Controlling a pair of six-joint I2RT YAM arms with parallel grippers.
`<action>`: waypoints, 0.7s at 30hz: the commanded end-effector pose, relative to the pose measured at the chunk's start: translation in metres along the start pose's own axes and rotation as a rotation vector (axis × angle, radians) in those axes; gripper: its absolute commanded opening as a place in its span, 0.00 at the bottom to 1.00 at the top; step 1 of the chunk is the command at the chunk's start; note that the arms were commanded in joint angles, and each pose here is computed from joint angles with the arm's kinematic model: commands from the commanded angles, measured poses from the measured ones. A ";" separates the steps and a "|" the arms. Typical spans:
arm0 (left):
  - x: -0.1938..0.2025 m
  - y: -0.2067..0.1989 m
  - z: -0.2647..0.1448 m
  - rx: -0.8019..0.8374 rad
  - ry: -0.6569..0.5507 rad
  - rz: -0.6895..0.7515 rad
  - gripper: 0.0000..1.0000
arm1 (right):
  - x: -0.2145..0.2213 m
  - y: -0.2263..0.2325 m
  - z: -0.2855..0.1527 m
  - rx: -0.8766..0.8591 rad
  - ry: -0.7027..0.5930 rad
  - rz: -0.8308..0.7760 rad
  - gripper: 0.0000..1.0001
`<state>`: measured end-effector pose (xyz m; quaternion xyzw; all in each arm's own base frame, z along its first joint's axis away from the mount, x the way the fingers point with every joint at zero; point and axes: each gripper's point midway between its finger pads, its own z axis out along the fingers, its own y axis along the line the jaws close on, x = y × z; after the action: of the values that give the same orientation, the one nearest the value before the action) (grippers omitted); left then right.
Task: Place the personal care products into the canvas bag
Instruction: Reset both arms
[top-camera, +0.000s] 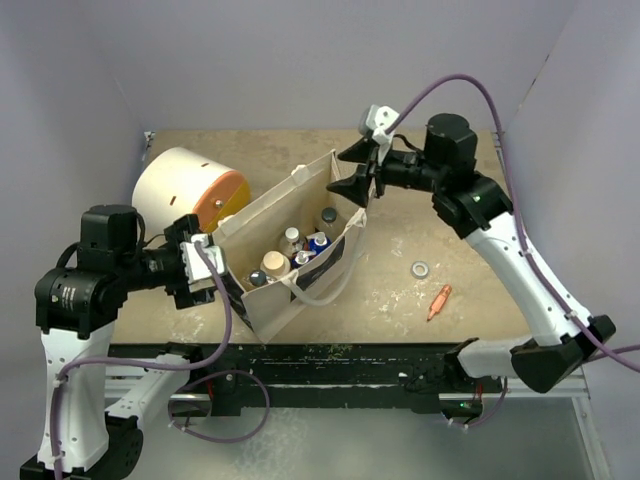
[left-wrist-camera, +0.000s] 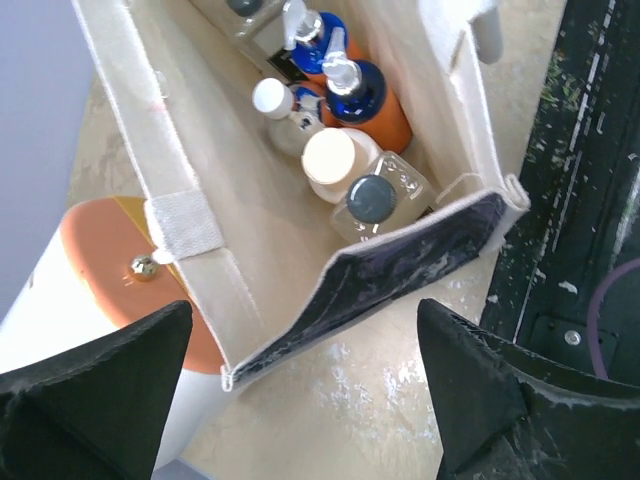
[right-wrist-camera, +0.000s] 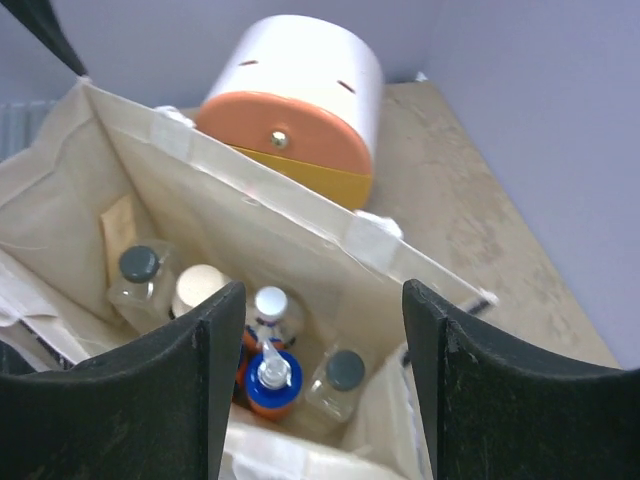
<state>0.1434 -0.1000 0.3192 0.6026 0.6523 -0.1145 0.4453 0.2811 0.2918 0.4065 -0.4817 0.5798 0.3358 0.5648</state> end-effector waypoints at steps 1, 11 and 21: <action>-0.020 0.029 -0.011 -0.151 -0.053 -0.034 0.99 | -0.003 -0.042 -0.038 0.186 -0.027 0.021 0.66; -0.018 0.104 -0.037 -0.610 -0.078 -0.188 0.99 | 0.041 -0.139 -0.165 0.796 0.076 0.184 0.72; 0.004 0.163 -0.062 -1.005 -0.125 -0.409 0.99 | 0.043 -0.155 -0.236 1.085 0.075 0.195 1.00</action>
<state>0.2407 -0.0357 0.3776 0.2897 0.7259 0.0663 0.6203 0.3621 0.0395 0.3978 -0.1192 0.7495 0.0601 0.6484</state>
